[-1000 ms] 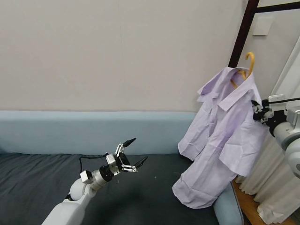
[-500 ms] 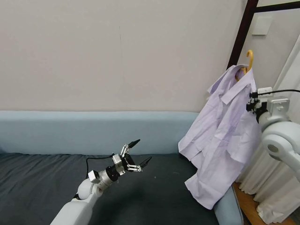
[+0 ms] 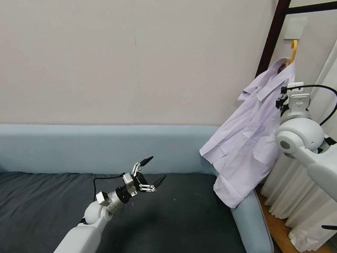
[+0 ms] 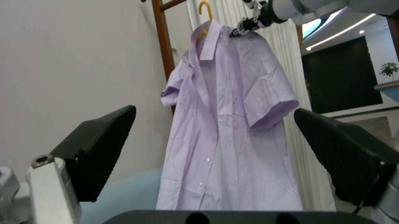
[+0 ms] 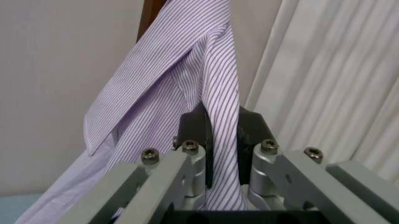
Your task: Pick up the clothes from the sofa and hang them on the clothes hanger.
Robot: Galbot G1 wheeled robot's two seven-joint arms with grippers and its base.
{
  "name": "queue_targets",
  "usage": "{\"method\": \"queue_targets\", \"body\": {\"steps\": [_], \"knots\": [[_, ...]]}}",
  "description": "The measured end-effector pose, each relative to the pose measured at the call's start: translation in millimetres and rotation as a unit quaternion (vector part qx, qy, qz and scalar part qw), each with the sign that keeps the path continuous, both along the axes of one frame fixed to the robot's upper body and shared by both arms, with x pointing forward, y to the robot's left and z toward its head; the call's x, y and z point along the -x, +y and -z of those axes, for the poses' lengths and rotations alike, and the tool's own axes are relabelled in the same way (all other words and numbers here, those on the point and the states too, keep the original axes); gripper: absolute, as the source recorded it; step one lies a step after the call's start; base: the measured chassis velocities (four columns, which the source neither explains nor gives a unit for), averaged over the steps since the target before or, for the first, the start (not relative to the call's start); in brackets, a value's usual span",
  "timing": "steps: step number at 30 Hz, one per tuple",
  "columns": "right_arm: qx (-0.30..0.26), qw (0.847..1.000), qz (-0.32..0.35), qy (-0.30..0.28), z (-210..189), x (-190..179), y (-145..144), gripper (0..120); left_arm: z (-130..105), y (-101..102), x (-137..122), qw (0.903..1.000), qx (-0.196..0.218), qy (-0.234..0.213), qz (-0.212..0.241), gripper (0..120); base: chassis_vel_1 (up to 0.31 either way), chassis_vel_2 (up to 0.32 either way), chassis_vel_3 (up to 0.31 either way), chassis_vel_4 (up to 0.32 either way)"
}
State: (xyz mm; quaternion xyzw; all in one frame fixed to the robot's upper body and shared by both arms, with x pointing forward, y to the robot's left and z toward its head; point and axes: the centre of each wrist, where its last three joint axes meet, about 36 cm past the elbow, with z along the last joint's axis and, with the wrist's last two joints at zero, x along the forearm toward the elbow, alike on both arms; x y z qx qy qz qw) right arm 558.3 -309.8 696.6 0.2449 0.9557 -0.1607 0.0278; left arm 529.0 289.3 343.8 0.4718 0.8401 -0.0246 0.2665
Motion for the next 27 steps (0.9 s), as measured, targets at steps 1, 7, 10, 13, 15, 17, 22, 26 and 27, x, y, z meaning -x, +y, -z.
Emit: {"method": "queue_targets", "body": {"steps": [1,7,10,13,15,17,22,26,27], "knots": [[0.003,1.0,0.004,0.0,-1.5,-5.6,0.8,7,-0.7,-1.0,-0.9,1.0,0.001,-0.001,0.0,100,0.0,0.0,0.0,0.0],[0.029,0.999,0.032,-0.015,-14.1,-37.0,6.4,7,-0.7,2.6,-0.3,1.0,-0.002,0.0,-0.001,100,0.0,0.0,0.0,0.0],[0.037,0.998,0.038,-0.021,-17.8,-48.6,8.9,7,-0.8,8.8,0.9,1.0,-0.003,0.001,-0.004,100,0.0,0.0,0.0,0.0],[0.043,0.998,0.045,-0.032,-27.5,-69.5,17.2,7,-1.4,20.9,3.2,0.9999,-0.004,0.0,-0.013,100,0.0,0.0,0.0,0.0],[0.046,0.997,0.049,-0.037,-30.8,-77.1,19.0,7,-1.5,24.7,4.1,0.9999,-0.004,0.0,-0.016,100,0.0,0.0,0.0,0.0],[0.047,0.996,0.063,-0.05,-43.6,-94.8,26.8,7,-2.7,29.6,5.0,0.9998,-0.002,-0.001,-0.019,100,0.0,0.0,0.0,0.0],[0.072,0.991,0.087,-0.066,-56.0,-123.0,38.8,7,-5.4,33.9,5.2,0.9997,0.0,-0.004,-0.023,100,0.0,0.0,0.0,0.0],[0.081,0.99,0.098,-0.065,-61.1,-139.5,43.2,7,-5.4,33.1,5.0,0.9997,0.003,-0.005,-0.024,100,0.0,0.0,0.0,0.0],[0.08,0.989,0.103,-0.066,-65.0,-146.1,44.5,7,-5.2,32.5,5.0,0.9997,0.004,-0.005,-0.024,100,0.0,0.0,0.0,0.0]]}}
